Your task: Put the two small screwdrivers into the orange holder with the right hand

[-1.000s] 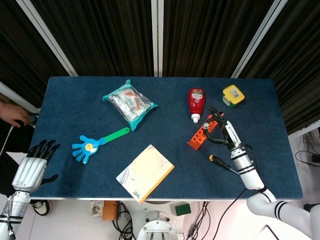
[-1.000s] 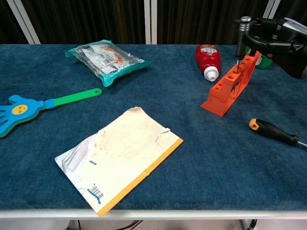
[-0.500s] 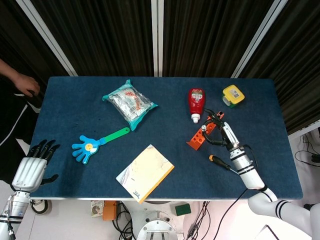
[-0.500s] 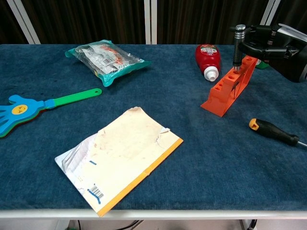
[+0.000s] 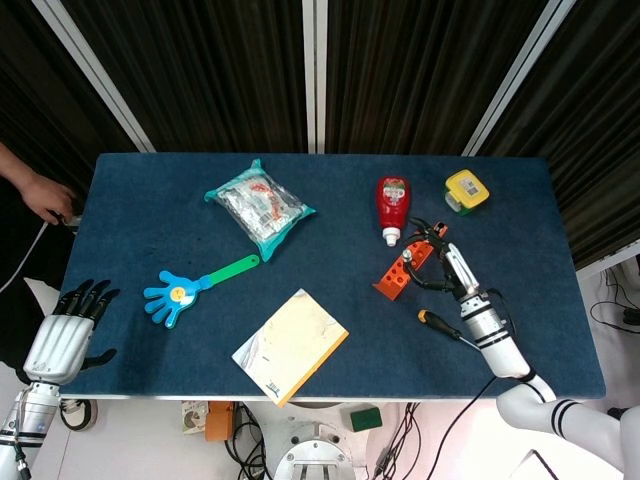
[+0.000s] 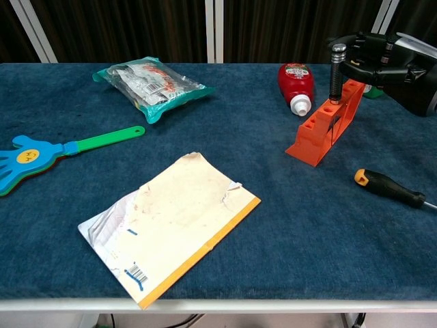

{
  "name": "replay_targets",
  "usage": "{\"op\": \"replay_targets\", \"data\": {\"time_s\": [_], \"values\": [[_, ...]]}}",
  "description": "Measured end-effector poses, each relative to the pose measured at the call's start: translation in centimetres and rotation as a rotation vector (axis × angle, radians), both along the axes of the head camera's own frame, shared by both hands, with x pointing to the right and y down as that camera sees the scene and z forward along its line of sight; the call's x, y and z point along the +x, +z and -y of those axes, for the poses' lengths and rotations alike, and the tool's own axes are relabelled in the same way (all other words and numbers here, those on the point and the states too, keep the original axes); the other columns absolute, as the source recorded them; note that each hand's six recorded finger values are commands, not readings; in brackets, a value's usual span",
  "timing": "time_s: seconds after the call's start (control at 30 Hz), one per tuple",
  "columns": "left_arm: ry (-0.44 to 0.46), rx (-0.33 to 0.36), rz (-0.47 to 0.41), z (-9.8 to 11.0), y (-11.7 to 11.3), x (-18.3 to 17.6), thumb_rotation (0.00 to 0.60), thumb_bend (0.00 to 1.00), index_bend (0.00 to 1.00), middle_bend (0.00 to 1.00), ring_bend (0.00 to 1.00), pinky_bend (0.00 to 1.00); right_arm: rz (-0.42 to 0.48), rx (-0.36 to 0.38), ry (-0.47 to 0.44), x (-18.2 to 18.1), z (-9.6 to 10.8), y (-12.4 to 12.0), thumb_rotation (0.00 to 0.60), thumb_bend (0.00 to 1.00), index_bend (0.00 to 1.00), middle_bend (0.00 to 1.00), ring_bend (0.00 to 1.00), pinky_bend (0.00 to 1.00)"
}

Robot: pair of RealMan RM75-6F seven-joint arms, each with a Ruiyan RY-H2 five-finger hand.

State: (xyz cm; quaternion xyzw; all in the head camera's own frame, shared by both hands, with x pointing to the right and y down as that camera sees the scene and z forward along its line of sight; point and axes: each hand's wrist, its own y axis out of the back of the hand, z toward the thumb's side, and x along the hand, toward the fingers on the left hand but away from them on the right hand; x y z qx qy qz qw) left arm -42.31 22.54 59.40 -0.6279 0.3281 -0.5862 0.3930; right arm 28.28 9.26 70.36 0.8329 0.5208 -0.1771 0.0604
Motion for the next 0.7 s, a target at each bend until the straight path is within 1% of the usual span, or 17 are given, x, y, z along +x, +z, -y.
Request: {"op": "replay_targets", "data": {"time_s": [0.1,0.27,0.37,0.47,0.57,0.7], "values": [[0.0,0.0,0.001,0.0,0.0,0.0,0.6,0.05,0.16,0.08,0.04,0.18,0.004,0.003,-0.003,0.0,0.0,-0.1,0.6,0.29,0.24,0.06,0.0,0.0],[0.002,-0.001,0.0,0.0,0.0,0.1,0.6,0.05,0.16,0.08,0.04,0.18,0.014,0.013,-0.01,0.1,-0.1,-0.5,0.6,0.28,0.2,0.05,0.0,0.0],[0.003,-0.001,0.001,0.0,0.1,0.1,0.6,0.05,0.16,0.08,0.04,0.18,0.026,0.035,-0.018,0.0,-0.1,-1.1,0.6,0.28,0.19,0.05,0.0,0.0],[0.004,-0.002,0.001,0.0,0.1,0.1,0.6,0.05,0.16,0.08,0.04,0.18,0.044,0.072,-0.026,-0.1,-0.1,-2.2,0.6,0.28,0.17,0.04,0.0,0.0],[0.005,-0.002,0.001,0.0,0.1,0.2,0.6,0.05,0.16,0.08,0.04,0.18,0.061,0.126,-0.033,-0.1,-0.1,-3.7,0.6,0.29,0.15,0.04,0.0,0.0],[0.006,-0.002,0.002,0.0,0.1,0.2,0.6,0.05,0.16,0.08,0.04,0.18,0.079,0.221,-0.045,-0.1,-0.2,-6.5,0.6,0.31,0.15,0.03,0.0,0.0]]}}
